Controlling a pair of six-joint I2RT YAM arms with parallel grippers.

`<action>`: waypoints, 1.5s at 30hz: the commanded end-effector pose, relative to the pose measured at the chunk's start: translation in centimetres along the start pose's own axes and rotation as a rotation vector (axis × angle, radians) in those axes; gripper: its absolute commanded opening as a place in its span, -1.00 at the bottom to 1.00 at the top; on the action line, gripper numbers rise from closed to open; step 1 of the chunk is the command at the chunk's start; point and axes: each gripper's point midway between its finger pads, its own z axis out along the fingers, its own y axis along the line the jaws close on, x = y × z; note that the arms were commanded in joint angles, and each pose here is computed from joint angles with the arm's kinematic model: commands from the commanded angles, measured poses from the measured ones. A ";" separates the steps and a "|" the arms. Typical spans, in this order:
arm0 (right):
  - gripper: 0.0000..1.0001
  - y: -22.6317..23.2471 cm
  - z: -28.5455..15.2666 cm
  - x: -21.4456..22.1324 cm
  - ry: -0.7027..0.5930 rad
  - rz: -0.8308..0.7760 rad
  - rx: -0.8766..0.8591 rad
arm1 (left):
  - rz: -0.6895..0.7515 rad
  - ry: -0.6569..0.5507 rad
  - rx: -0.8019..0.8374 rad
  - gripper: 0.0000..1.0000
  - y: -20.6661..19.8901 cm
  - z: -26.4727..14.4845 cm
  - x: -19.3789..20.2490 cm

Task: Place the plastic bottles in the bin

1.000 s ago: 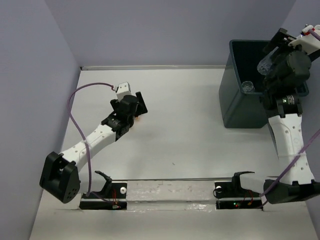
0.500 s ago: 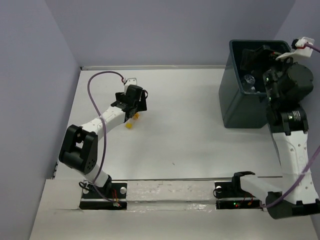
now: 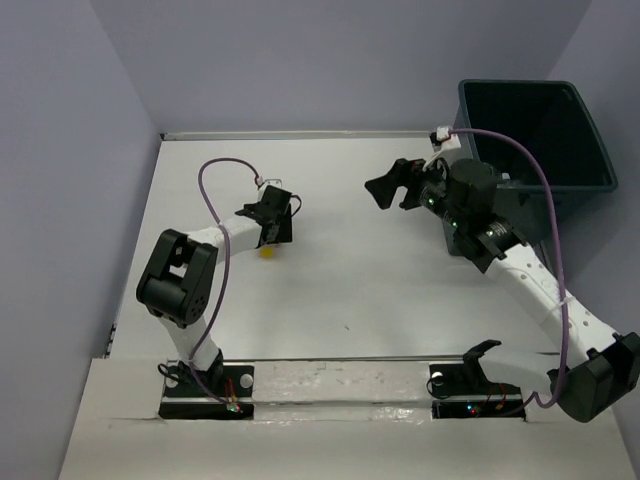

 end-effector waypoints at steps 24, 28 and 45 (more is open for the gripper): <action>0.99 3.5 2.5 15.8 0.249 0.286 -0.207 | -0.076 -0.381 1.035 0.11 -14.8 -22.0 1.6; 0.99 5.7 2.0 16.3 0.286 0.312 -0.305 | -0.034 -0.419 1.097 0.12 -15.3 -23.8 1.2; -0.38 4.9 1.5 0.9 -0.083 0.154 -0.141 | -0.054 -0.551 1.028 0.98 -10.9 -29.4 -2.5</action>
